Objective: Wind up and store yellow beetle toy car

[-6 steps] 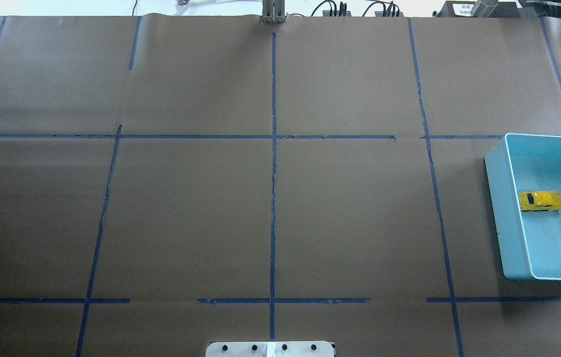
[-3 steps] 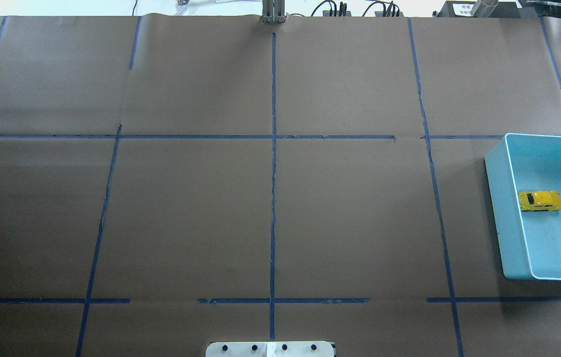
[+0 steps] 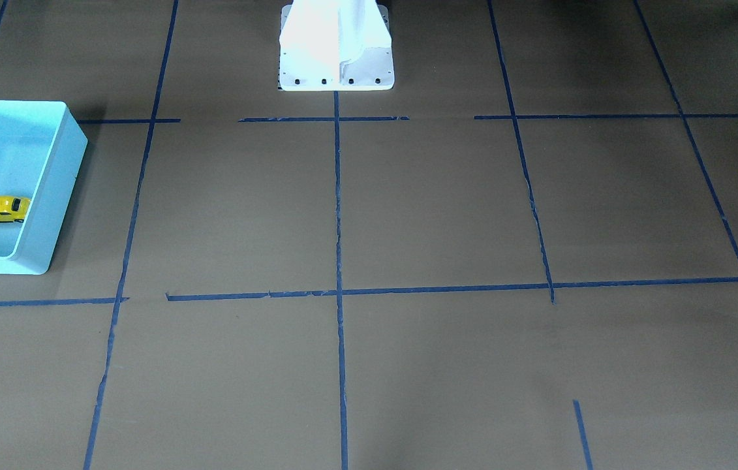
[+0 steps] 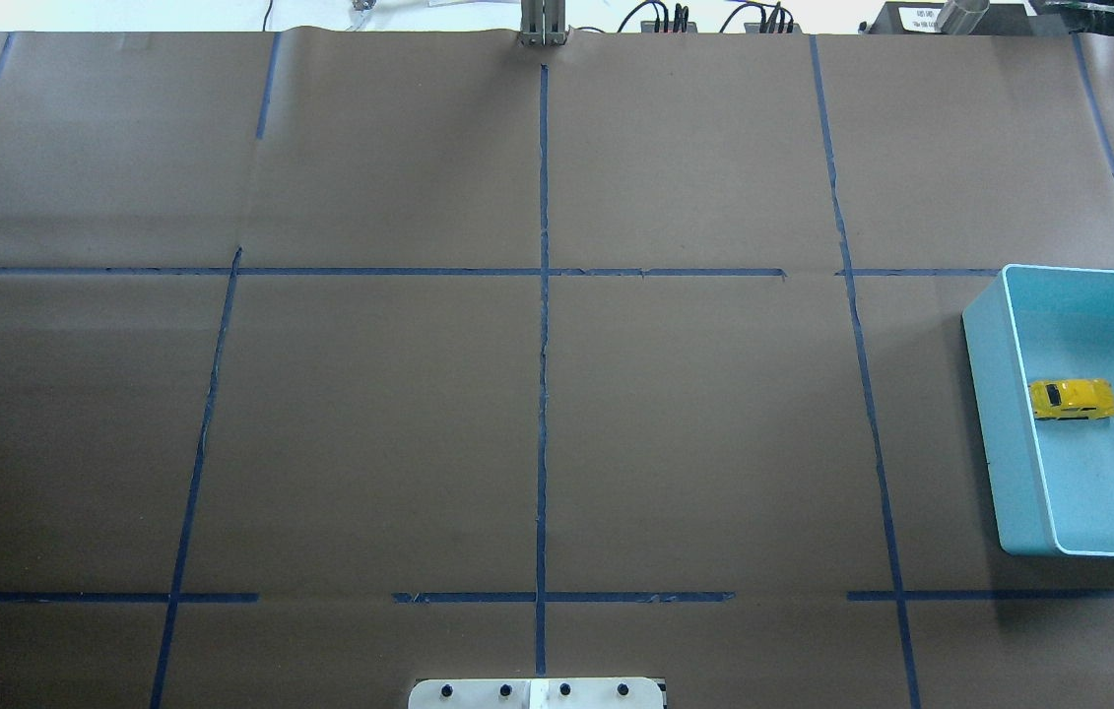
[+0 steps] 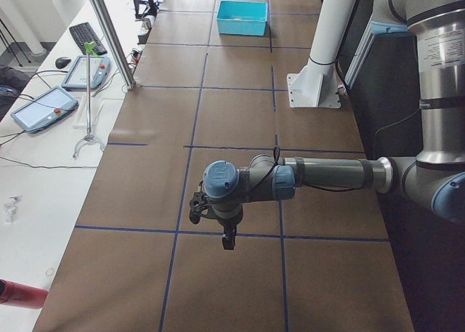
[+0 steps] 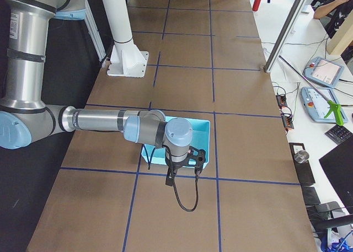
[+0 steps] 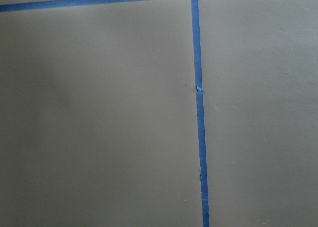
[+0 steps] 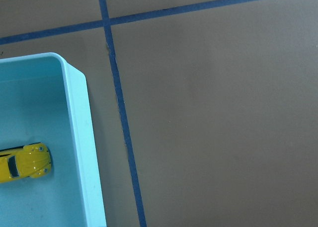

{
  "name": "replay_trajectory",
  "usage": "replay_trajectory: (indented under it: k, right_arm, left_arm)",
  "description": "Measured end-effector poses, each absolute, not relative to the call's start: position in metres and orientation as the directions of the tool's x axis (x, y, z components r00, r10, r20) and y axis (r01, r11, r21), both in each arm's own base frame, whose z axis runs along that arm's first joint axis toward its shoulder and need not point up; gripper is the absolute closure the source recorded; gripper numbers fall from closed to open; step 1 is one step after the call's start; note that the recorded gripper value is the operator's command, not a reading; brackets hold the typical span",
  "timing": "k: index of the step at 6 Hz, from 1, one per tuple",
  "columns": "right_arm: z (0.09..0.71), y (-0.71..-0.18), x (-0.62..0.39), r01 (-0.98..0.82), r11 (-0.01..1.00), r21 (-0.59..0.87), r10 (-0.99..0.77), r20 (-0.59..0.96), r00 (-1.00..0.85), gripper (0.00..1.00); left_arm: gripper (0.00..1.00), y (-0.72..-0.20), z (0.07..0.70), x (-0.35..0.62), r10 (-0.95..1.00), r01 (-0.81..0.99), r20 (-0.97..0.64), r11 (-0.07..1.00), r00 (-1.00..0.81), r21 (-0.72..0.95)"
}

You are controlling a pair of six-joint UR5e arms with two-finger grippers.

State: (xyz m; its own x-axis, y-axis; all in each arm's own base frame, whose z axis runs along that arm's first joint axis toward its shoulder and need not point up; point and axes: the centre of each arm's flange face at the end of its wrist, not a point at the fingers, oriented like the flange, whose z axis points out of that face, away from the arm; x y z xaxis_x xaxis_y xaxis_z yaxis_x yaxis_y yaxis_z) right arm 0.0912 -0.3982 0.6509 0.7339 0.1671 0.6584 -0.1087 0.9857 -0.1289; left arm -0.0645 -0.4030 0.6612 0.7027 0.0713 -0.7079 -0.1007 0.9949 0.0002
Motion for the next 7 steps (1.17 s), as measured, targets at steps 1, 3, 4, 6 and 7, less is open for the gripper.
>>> replay_trajectory:
  k: [1,3,4,6,7]
  right_arm:
    - [0.6535,-0.4003,0.0905,-0.107,0.989,-0.106,0.150,0.660,0.736,0.00]
    - [0.6616,-0.4009,0.0900,-0.105,0.989,-0.107,0.149,0.662,0.734,0.00]
    - [0.6603,-0.4018,0.0899,-0.104,0.989,-0.102,0.146,0.664,0.733,0.00]
    - [0.6575,-0.4042,0.0895,-0.102,0.990,-0.095,0.140,0.666,0.733,0.00]
    - [0.6567,-0.4050,0.0894,-0.102,0.990,-0.092,0.138,0.666,0.733,0.00]
  left_arm:
    - [0.00,-0.4030,0.6610,-0.0645,0.071,-0.101,-0.708,0.995,0.702,0.000]
    - [0.00,-0.4037,0.6597,-0.0640,0.074,-0.102,-0.708,0.995,0.702,0.003]
    - [0.00,-0.4037,0.6597,-0.0641,0.074,-0.102,-0.708,0.995,0.702,0.003]
    - [0.00,-0.4016,0.6619,-0.0645,0.070,-0.101,-0.708,0.995,0.703,-0.002]
    - [0.00,-0.4015,0.6625,-0.0644,0.069,-0.101,-0.708,0.995,0.703,-0.003]
